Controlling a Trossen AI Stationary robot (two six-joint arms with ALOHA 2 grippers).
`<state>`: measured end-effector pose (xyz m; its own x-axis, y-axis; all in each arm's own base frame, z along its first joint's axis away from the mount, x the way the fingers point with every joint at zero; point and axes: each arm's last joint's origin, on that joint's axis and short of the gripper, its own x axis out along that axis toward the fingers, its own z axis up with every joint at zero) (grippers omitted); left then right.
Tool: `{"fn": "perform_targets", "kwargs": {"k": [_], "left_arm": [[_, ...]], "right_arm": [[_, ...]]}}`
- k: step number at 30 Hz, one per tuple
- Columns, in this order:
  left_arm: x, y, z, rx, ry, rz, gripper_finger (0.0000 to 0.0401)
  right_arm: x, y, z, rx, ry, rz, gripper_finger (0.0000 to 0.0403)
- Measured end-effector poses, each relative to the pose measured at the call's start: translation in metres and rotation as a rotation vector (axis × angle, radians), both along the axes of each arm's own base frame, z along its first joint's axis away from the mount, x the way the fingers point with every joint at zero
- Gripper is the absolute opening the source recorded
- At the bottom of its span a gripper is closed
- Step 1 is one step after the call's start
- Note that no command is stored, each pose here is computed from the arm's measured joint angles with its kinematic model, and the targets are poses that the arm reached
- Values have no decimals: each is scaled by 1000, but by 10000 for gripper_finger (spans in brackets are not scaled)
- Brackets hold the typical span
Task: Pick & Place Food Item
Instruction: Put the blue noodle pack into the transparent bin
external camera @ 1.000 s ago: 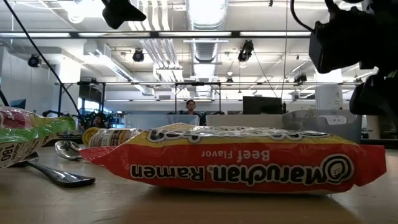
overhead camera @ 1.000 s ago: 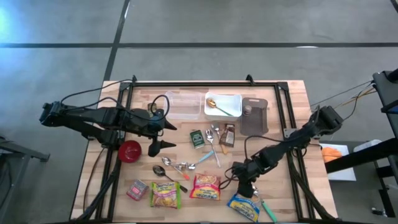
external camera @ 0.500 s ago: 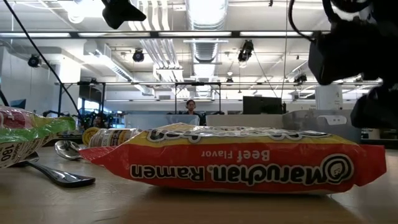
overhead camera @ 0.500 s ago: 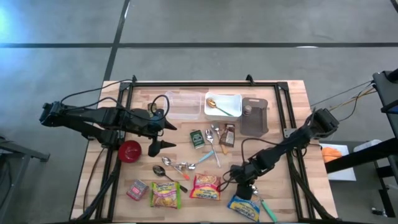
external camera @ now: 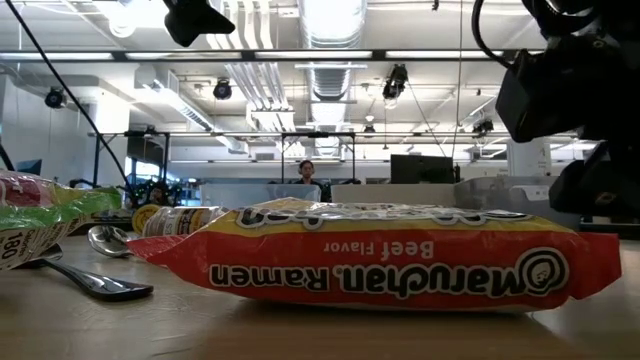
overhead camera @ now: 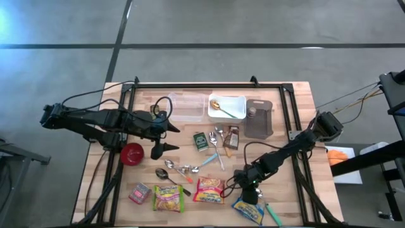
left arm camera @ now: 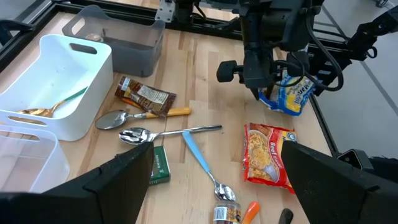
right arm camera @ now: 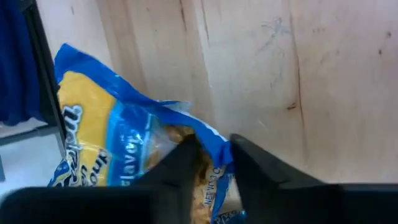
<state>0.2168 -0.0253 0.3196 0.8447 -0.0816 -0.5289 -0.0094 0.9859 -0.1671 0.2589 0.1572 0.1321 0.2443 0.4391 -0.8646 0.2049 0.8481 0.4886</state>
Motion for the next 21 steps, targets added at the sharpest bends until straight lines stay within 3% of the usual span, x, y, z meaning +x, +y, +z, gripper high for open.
{"fn": "perform_targets", "kwargs": {"k": [3,13,21], "left_arm": [[0,0,0,0,0,0,354],[0,0,0,0,0,0,355],[0,0,0,0,0,0,355]], "right_arm": [[0,0,0,-12,-23,39,24],[2,1,2,-34,-60,81,13],[17,5,23,-143,-224,138,11]]}}
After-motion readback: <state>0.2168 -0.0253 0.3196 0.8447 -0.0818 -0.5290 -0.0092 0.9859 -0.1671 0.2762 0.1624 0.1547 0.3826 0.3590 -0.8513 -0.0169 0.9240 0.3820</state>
